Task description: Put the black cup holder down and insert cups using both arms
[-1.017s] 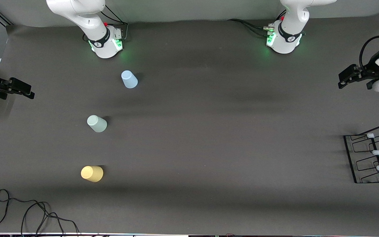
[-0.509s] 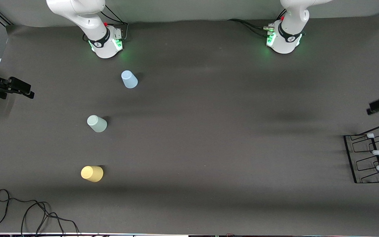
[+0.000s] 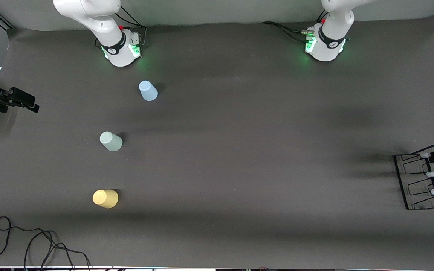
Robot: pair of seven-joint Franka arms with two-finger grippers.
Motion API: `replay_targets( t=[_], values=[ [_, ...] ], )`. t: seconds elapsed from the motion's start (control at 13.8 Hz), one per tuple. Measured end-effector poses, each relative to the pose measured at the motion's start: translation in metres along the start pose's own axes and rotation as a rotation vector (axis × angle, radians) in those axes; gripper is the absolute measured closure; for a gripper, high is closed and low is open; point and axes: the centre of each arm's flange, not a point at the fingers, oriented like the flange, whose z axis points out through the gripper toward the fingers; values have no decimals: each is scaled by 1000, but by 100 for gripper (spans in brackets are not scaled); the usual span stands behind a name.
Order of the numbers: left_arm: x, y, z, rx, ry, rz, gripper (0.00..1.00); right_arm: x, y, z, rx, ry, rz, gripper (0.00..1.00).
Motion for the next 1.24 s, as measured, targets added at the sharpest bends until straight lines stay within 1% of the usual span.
replay_targets(
  t=[0.15,0.29,0.36,0.44,0.51,0.65,0.73,0.8,1.02,1.24],
  values=[
    [0,-20,34,-1,-5,30,12,0,0,0,0,1,0,0],
    [2,-25,55,-3,-9,59,15,0,0,0,0,1,0,0],
    [2,-26,62,-5,-12,84,22,0,0,0,0,1,0,0],
    [3,-27,65,-5,-12,105,32,0,0,0,0,1,0,0],
    [5,-28,63,-3,-7,116,46,0,0,0,0,1,0,0],
    [10,-30,55,5,8,121,67,0,0,0,0,1,0,0],
    [11,-31,52,7,13,120,79,0,0,0,0,1,0,0],
    [12,-31,51,7,14,125,84,0,0,0,0,1,0,0],
    [14,-25,49,-6,-7,133,84,0,0,0,0,0,0,0],
    [20,-5,23,-31,-51,105,84,0,0,0,0,0,0,0]
  ],
)
